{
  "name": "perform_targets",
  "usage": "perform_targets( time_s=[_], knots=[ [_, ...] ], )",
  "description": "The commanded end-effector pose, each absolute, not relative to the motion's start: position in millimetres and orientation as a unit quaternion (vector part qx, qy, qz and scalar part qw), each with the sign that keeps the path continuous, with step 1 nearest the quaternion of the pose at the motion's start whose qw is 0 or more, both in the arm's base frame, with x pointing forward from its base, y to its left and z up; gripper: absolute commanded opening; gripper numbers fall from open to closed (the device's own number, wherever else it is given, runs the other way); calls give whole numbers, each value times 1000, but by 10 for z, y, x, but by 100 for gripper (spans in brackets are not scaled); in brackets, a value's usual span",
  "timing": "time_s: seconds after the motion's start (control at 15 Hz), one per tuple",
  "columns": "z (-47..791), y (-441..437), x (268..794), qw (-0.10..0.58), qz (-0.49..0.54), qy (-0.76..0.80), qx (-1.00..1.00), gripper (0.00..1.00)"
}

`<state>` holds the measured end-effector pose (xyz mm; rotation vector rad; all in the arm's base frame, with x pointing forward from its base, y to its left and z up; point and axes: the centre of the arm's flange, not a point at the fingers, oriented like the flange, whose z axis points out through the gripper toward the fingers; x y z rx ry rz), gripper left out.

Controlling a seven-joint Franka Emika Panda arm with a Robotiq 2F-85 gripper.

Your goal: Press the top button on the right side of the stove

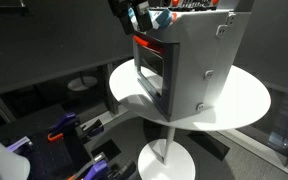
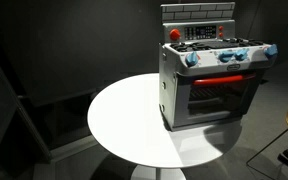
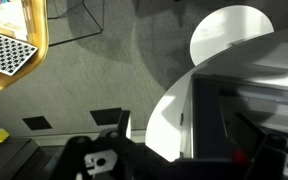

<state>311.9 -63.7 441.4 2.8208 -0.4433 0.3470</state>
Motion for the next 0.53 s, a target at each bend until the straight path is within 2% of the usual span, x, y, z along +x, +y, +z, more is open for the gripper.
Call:
perform_targets(
  time_s=[0.0, 0.47],
  knots=[
    [4377, -638, 3116, 132, 115, -152, 973, 100],
    [4348, -634, 3136, 131, 110, -152, 973, 100]
  ],
)
